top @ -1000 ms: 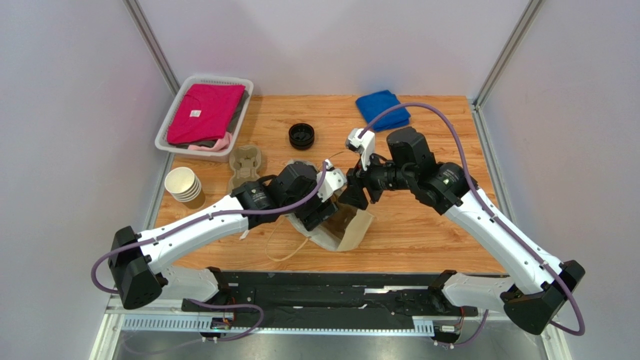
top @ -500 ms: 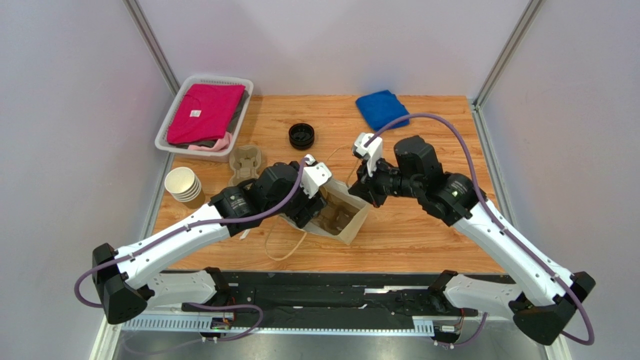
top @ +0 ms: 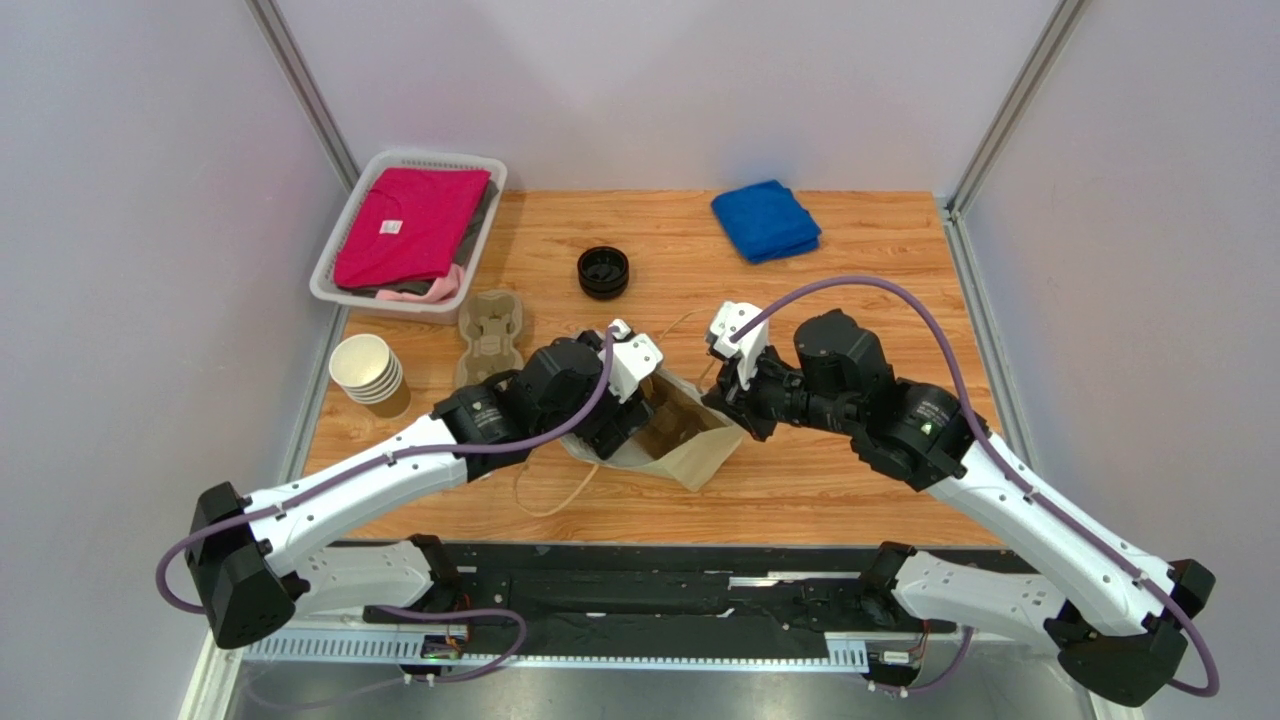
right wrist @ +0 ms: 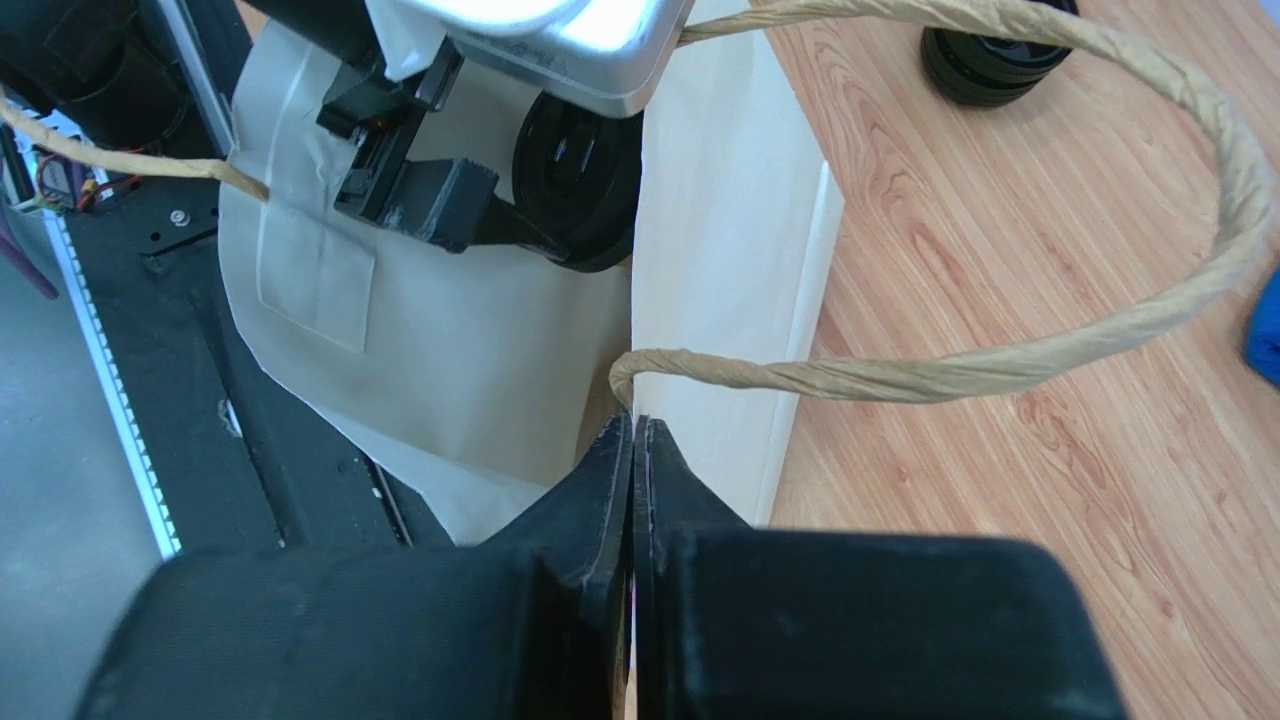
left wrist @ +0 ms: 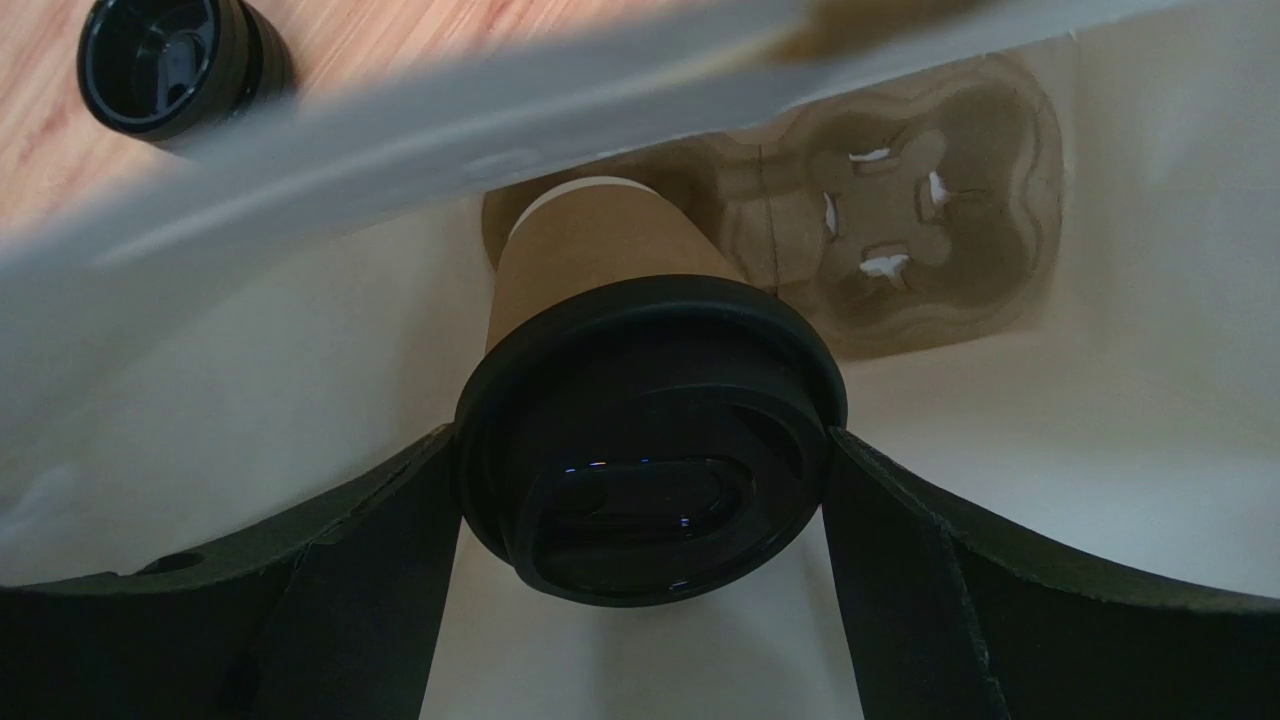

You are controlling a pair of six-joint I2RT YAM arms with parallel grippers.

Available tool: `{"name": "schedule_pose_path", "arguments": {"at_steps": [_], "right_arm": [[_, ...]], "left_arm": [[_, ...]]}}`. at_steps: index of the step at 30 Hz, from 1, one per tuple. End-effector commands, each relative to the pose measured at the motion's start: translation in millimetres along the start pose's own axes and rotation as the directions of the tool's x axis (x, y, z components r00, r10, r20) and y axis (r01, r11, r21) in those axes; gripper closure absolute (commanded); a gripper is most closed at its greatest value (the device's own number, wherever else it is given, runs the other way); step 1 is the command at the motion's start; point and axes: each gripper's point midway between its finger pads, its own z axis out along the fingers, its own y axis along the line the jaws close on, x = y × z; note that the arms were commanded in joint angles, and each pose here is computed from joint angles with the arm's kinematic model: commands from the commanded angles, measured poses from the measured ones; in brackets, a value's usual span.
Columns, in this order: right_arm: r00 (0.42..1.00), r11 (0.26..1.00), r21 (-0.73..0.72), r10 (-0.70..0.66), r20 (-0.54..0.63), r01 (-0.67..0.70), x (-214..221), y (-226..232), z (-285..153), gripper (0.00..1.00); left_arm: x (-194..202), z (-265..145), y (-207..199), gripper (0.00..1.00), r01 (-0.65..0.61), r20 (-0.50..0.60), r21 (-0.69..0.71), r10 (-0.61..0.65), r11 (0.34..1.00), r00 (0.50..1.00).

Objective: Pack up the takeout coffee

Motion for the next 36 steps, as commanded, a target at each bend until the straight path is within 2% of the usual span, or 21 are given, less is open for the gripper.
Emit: {"name": "schedule_pose_path", "arguments": {"at_steps": [1, 2, 4, 5, 6, 9, 14, 19, 24, 29, 32, 35, 36], "right_arm": [[0.999, 0.999, 0.045, -0.03, 0.036, 0.029, -10, -8, 0, 1.0], [1.0, 0.998, 0.056, -0.01, 0.024, 0.008, -8, -9, 1, 1.0], [1.0, 0.997, 0.077, 0.02, -0.013, -0.019, -6, -16, 6, 0.88], [0.999, 0.997, 0.077, 0.031, -0.011, -0.03, -11, -17, 4, 0.8], [0.998, 0.995, 0.077, 0.061, -0.005, -0.06, -14, -19, 4, 0.63], [0.996, 0.995, 0.059, 0.084, 0.005, -0.084, -25, -18, 9, 0.42], [0.995, 0.995, 0.037, 0.097, 0.003, -0.097, -33, -17, 19, 0.4], [0.995, 0.995, 0.015, 0.099, 0.02, -0.099, -48, -18, 28, 0.27], [0.997, 0.995, -0.058, 0.076, -0.015, -0.077, -41, -6, 32, 0.26], [0.998, 0.999, 0.007, 0.048, -0.037, -0.048, -33, -20, 45, 0.27], [0.998, 0.999, 0.016, 0.029, -0.064, -0.028, -25, -23, 51, 0.33], [0.997, 1.0, 0.02, 0.023, -0.076, -0.022, -19, -25, 56, 0.46], [0.997, 0.999, 0.03, 0.024, -0.073, -0.022, -20, -26, 56, 0.61]], "left_arm": [[-8, 9, -7, 0.82, -0.035, 0.052, 0.022, 0.034, 0.999, 0.998], [-8, 10, -9, 0.82, -0.042, 0.048, 0.028, 0.04, 0.999, 0.998], [-9, 9, -13, 0.83, -0.048, 0.052, 0.042, 0.046, 0.998, 0.998], [-10, 9, -14, 0.83, -0.049, 0.055, 0.046, 0.046, 0.998, 0.997], [-11, 8, -14, 0.83, -0.045, 0.058, 0.046, 0.043, 0.998, 0.997], [-10, 7, -13, 0.83, -0.039, 0.048, 0.045, 0.037, 0.998, 0.998], [-9, 3, -14, 0.83, -0.022, 0.051, 0.05, 0.019, 0.999, 0.999], [-7, 3, -12, 0.83, -0.021, 0.038, 0.036, 0.02, 0.999, 0.999], [-4, 1, -12, 0.83, -0.009, 0.037, 0.035, 0.007, 0.999, 0.999], [-2, 0, -11, 0.83, -0.005, 0.029, 0.036, 0.004, 0.999, 1.0], [-1, -1, -10, 0.84, 0.009, 0.027, 0.04, -0.01, 0.999, 1.0], [0, -3, -7, 0.84, 0.016, 0.025, 0.034, -0.017, 0.999, 1.0], [0, -4, -5, 0.84, 0.022, 0.027, 0.025, -0.023, 0.999, 0.999]]}}
